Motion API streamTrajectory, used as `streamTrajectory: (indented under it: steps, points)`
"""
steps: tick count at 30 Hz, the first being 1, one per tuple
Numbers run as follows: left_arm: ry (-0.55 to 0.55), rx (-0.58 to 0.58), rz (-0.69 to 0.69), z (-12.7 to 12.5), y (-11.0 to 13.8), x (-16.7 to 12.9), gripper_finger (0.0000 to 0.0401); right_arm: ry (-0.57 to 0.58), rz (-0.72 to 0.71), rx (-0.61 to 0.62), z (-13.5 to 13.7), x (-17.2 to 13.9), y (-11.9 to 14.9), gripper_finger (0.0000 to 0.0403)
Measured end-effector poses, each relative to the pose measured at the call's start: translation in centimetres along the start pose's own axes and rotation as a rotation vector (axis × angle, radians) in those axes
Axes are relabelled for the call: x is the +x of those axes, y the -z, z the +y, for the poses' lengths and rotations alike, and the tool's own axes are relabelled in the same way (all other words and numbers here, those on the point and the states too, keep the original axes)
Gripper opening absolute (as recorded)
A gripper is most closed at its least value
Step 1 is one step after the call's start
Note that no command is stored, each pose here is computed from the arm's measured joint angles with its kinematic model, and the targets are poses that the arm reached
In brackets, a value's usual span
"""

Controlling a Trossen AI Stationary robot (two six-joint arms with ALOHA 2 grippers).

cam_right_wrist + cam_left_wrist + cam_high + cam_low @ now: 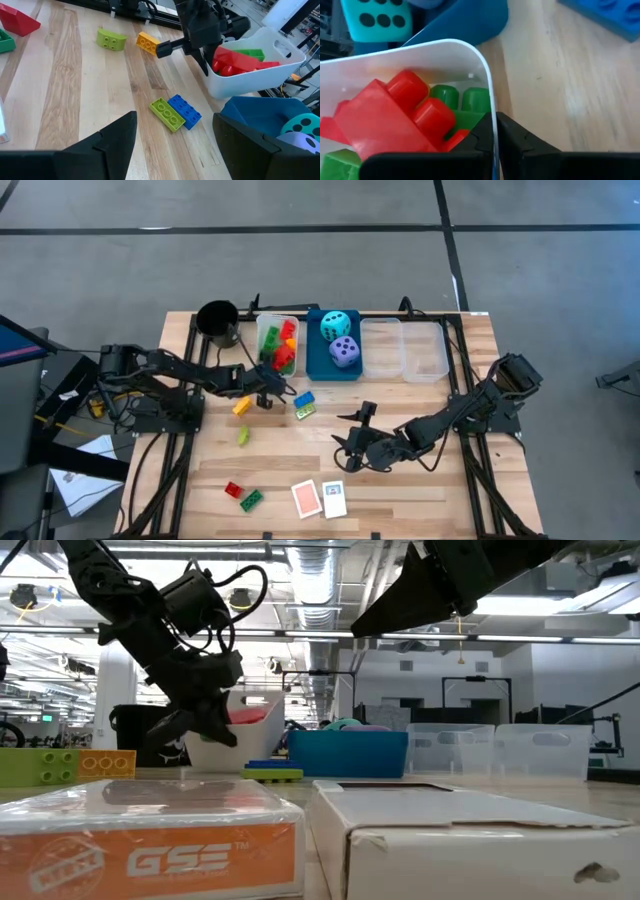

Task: Pick & Place Toys
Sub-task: Adjust the white bin

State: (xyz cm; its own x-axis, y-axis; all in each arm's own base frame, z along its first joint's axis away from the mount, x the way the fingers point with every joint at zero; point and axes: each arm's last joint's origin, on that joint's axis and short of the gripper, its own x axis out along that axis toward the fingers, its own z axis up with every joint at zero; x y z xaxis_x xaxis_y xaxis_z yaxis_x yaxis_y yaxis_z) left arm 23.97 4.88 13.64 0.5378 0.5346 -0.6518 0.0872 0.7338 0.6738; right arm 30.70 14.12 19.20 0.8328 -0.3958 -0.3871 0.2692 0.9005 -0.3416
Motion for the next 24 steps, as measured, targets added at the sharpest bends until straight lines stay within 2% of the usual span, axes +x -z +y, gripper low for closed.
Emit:
streamTrajectory:
  steps: [5, 9, 12, 16, 19, 24]
  points:
    - [0.058, -0.003, -0.045, -0.2, -0.1, 0.0, 0.0004, 0.0, 0.0, 0.0, 0.0, 0.0, 0.0, 0.0256]
    - [0.064, -0.052, -0.052, 0.0, -0.1, -0.3, 0.0002, 0.0, -0.005, 0.005, 0.0, 0.0, -0.1, 0.0256]
    - [0.05, -0.084, -0.071, 0.7, -0.2, -1.3, 0.0003, -0.001, -0.01, 0.011, 0.0, 0.0, -0.1, 0.0256]
    - [0.034, -0.184, -0.118, 2.1, 0.1, -3.4, 0.0001, -0.001, -0.016, 0.018, 0.0, 0.0, -0.2, 0.0256]
    - [0.099, -0.271, -0.153, 2.9, 0.8, -4.7, 0.0001, 0.001, -0.019, 0.027, -0.1, 0.2, -0.3, 0.0256]
    - [0.22, -0.33, -0.131, 3.1, 1.9, -5.1, 0.0001, 0.017, -0.026, 0.048, -0.6, 0.6, -0.5, 0.0256]
